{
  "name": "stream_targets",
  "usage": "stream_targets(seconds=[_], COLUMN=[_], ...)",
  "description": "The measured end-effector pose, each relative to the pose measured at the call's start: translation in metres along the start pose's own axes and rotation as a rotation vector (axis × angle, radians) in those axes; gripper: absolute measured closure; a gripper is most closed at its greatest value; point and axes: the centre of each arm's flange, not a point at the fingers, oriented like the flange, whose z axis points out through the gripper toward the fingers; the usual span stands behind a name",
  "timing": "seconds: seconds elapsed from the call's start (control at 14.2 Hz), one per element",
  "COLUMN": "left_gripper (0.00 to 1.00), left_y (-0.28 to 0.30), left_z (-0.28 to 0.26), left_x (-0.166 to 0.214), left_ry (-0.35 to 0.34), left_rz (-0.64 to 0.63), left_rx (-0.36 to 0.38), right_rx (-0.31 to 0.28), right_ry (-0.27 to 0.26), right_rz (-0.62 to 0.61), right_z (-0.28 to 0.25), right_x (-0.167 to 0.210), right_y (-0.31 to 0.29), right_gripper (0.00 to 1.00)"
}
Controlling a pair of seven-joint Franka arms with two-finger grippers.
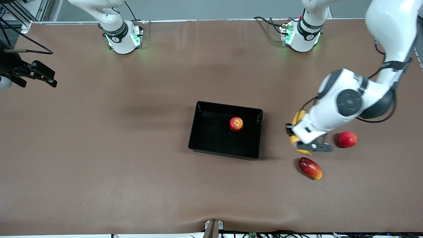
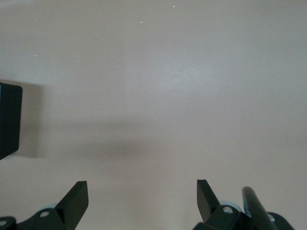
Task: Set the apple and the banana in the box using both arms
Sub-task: 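Carry the banana with the left gripper over the black tray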
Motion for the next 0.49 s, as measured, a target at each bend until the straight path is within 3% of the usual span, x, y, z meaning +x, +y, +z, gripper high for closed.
stream_targets(seconds=[0.49], left_gripper=[0.64], left_y=[0.165], left_z=[0.016], left_x=[-0.038], left_ry=[-0.007], left_rz=[0.015], left_rx=[-0.024], right_rx=[0.001], right_ry=[0.000], right_rz=[0.001], right_z=[0.000], right_x=[0.000], right_y=[0.000], right_gripper=[0.00])
